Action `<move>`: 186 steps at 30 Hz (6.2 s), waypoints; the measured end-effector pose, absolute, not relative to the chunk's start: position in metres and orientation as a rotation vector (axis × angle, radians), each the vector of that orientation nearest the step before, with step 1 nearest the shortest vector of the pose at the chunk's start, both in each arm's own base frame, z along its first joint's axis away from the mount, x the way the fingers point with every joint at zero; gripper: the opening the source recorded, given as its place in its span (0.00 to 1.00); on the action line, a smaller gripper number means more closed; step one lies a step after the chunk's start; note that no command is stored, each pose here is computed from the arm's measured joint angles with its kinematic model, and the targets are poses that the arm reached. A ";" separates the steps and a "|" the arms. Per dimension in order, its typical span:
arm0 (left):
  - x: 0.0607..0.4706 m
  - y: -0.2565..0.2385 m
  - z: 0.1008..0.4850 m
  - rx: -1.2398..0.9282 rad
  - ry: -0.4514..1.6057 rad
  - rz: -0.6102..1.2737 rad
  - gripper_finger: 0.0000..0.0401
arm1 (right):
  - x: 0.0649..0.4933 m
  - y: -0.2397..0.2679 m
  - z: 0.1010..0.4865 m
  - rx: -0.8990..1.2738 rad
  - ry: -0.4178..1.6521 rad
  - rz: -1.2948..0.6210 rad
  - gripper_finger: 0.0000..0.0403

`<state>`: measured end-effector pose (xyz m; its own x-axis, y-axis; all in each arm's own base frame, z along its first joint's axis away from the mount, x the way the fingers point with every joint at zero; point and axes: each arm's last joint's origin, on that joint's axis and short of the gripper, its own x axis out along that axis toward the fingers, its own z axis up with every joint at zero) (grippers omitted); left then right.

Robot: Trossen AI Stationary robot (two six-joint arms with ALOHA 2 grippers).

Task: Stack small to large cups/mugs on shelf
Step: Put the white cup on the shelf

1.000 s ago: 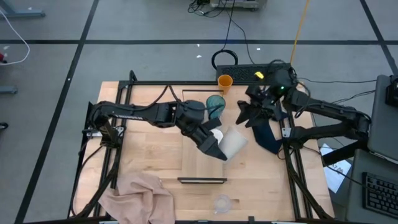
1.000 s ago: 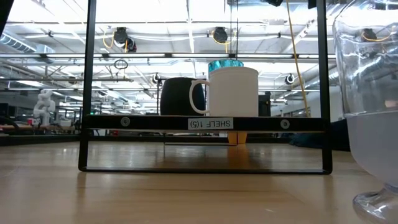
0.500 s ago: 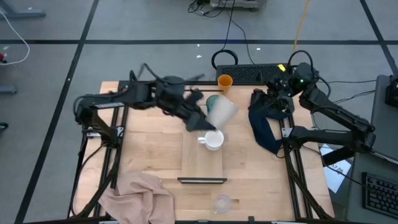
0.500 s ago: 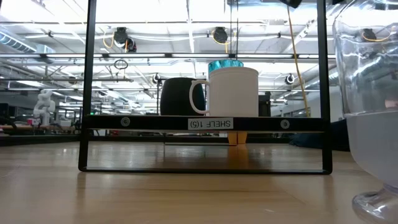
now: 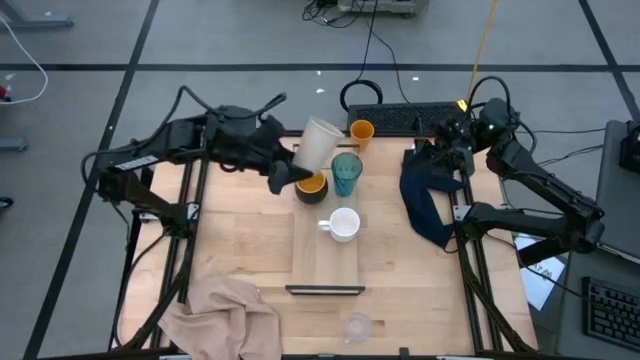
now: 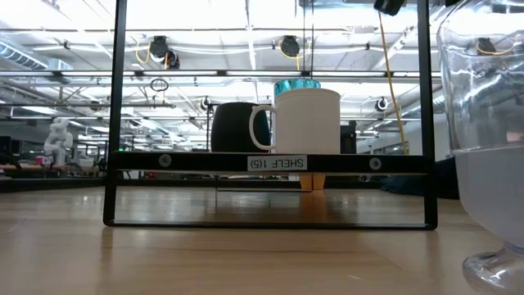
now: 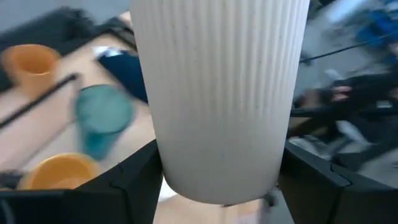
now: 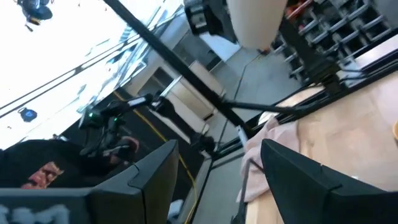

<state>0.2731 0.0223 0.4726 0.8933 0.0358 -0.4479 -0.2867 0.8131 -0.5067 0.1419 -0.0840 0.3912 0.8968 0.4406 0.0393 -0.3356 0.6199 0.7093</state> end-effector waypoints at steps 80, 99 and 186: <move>0.357 -0.079 0.416 -0.574 0.552 -0.002 0.66 | 0.240 0.005 0.429 0.469 0.332 0.720 0.54; 0.358 -0.080 0.419 -0.601 0.527 -0.032 0.70 | 0.253 0.012 0.419 0.474 0.383 0.735 0.08; 0.388 -0.101 0.470 -0.694 -0.043 -0.806 0.40 | 0.296 0.122 0.430 0.823 -0.315 1.422 0.00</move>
